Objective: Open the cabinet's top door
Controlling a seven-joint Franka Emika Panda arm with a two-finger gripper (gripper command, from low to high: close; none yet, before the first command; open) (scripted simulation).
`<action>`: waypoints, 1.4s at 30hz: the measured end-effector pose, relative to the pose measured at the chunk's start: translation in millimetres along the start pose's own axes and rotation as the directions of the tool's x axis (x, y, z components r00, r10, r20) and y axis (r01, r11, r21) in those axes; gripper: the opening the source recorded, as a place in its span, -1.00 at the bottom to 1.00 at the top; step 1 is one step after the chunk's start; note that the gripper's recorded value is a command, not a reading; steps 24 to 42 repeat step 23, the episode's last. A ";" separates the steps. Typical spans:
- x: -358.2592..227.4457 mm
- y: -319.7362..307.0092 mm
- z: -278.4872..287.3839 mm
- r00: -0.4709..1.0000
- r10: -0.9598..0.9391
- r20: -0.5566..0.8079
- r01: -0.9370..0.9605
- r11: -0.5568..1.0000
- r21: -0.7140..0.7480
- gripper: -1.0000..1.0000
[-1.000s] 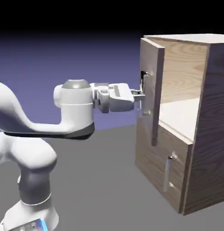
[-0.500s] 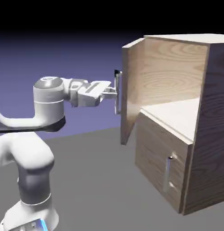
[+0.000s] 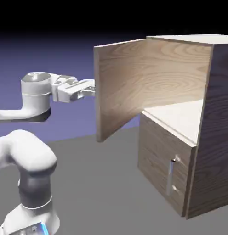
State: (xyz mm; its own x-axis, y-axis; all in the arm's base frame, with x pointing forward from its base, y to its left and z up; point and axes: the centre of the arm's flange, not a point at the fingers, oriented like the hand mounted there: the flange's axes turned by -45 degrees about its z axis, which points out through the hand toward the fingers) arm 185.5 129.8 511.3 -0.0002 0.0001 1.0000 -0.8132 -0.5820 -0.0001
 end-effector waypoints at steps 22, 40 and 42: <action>0.0 -122.9 -144.4 1.000 0.000 0.000 0.000 0.853 -0.522 -1.00; 0.0 -128.2 -147.9 1.000 0.000 0.000 0.000 0.844 -0.537 1.00; 0.0 -128.2 -147.9 1.000 0.000 0.000 0.000 0.844 -0.537 1.00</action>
